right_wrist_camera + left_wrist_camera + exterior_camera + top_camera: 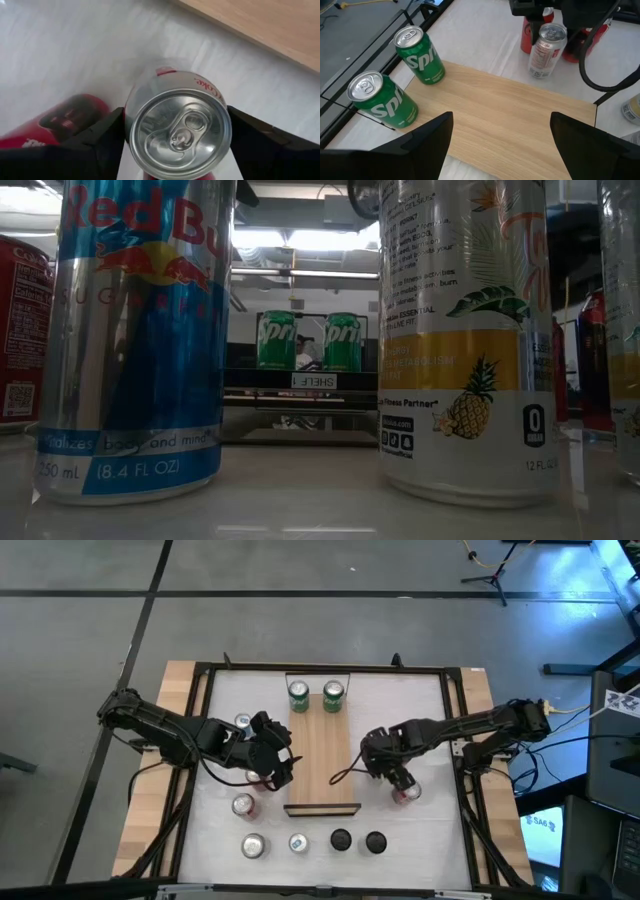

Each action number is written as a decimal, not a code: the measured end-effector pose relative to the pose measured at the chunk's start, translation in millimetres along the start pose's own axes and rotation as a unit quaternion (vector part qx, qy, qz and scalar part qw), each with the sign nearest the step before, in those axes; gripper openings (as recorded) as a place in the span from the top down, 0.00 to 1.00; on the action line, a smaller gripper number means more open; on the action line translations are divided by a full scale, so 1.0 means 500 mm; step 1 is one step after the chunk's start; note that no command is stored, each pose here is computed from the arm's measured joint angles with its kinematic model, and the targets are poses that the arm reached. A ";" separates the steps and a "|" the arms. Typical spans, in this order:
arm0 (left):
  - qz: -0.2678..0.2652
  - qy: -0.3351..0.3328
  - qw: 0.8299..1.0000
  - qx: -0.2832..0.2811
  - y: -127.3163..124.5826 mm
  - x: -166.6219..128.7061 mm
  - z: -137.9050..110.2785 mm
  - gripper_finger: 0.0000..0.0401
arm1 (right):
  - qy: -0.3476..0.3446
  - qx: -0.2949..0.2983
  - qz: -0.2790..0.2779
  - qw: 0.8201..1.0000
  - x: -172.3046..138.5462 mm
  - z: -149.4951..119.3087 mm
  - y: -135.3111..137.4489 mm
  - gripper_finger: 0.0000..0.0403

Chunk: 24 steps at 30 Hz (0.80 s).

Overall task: Place canned beverage on shelf
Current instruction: Put the top silver soda can on the shelf

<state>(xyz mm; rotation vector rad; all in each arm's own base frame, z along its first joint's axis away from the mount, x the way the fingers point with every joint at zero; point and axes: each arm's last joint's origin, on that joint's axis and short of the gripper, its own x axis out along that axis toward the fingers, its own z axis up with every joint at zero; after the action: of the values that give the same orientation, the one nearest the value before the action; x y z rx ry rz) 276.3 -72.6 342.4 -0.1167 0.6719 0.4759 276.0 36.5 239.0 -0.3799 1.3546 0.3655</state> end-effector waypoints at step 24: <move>0.000 0.000 1.000 0.000 0.000 0.000 0.000 0.20 | -0.020 0.306 -0.063 0.950 0.000 0.006 -0.010 0.24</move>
<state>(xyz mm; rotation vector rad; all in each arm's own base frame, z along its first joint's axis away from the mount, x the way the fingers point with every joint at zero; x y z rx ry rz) 276.3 -72.6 342.4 -0.1159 0.6719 0.4760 280.7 33.5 239.9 0.0609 1.3229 -0.1614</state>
